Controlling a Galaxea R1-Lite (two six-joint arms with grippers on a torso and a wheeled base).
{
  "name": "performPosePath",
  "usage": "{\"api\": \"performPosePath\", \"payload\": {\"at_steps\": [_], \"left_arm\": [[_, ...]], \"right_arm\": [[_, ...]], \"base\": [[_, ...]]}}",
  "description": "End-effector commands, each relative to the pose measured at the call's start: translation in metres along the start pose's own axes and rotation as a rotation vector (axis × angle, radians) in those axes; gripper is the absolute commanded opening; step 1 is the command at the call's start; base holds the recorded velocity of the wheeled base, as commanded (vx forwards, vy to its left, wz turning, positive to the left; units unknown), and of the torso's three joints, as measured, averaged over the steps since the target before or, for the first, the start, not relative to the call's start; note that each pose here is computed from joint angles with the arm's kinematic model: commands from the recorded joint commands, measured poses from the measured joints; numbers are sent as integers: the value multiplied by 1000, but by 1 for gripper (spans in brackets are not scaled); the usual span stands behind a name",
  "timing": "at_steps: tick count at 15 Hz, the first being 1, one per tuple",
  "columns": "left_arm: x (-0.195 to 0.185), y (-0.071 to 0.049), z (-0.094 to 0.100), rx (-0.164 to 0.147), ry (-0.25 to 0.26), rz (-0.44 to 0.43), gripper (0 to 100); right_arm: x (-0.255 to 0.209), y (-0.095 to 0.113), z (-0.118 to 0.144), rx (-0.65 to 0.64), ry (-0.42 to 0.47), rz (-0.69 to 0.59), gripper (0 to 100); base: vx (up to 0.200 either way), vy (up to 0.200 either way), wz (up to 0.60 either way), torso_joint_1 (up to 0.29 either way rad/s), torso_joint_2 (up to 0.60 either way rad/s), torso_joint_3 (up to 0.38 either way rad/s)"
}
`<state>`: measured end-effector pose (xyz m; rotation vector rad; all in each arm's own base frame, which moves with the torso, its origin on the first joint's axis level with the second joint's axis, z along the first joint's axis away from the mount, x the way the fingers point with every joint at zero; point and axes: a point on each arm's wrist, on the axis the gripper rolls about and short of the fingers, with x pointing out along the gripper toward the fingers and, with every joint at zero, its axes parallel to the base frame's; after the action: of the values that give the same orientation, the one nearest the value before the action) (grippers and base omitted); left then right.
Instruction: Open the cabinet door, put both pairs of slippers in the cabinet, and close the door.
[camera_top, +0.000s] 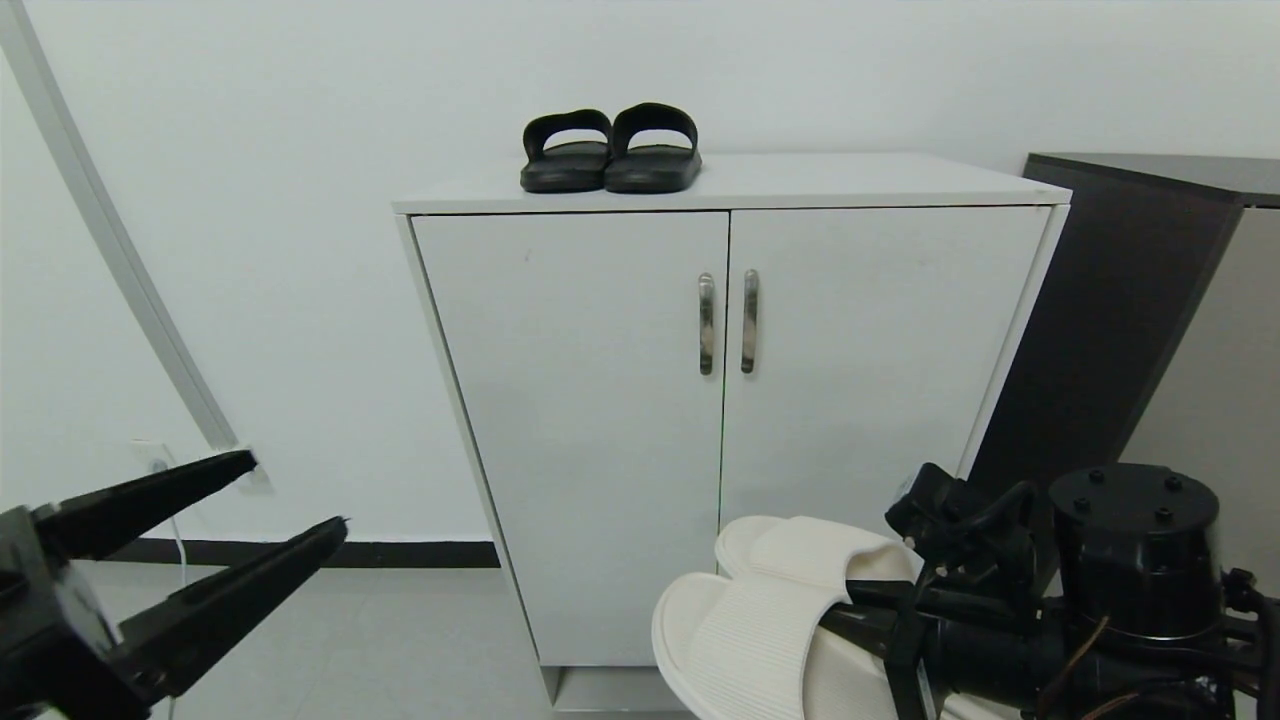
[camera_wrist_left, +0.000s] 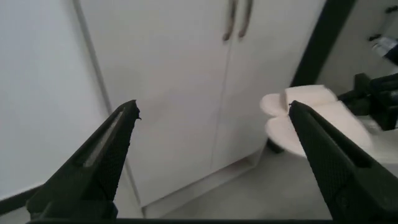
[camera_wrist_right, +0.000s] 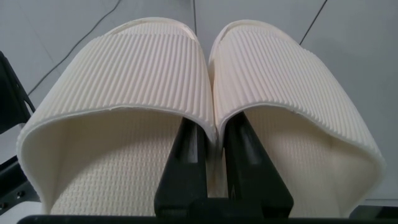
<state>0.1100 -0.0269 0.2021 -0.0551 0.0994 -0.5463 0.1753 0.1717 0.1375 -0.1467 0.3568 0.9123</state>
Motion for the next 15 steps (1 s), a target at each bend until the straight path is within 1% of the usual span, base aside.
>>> {"api": "performPosePath", "payload": {"at_steps": [1,2,5,6,7,8,10,11,12,13,14,15], "left_arm": [[45,5,3,-26,63,-80,100],[57,2,9,-24,59,-116,100],[87,-9,23,-55,50,-208,100],[105,-16,33,-84,42,-253,100],[118,-23,39,-96,37,-286,100],[130,-28,42,-96,40,-310,100],[161,-43,47,-92,46,-380,100],[175,-49,49,-92,48,-417,100],[188,-54,52,-100,50,-441,100],[201,-59,56,-122,55,-458,100],[209,-60,59,-139,57,-466,100],[223,-62,65,-174,61,-490,100]], "right_arm": [[0,0,-1,-1,4,0,0],[-1,0,-1,2,1,-1,0],[-1,0,0,0,-3,-3,0],[-2,0,0,0,-2,-3,0],[-2,0,0,0,-2,-3,0],[-2,0,0,1,-2,-3,0],[-1,0,-1,7,4,1,0],[0,0,-2,6,7,1,0],[1,0,-3,6,10,2,0],[2,0,-4,7,16,2,0],[3,-1,-4,8,19,1,0],[3,0,-5,9,21,2,0]], "base": [[0,0,0,0,0,0],[0,0,0,0,0,0],[0,0,0,0,0,0],[0,0,0,0,0,0],[0,0,0,0,0,0],[0,0,0,0,0,0],[0,0,0,0,0,0],[0,0,0,0,0,0],[0,0,0,0,0,0],[0,0,0,0,0,0],[0,0,0,0,0,0],[0,0,0,0,0,0]]}}
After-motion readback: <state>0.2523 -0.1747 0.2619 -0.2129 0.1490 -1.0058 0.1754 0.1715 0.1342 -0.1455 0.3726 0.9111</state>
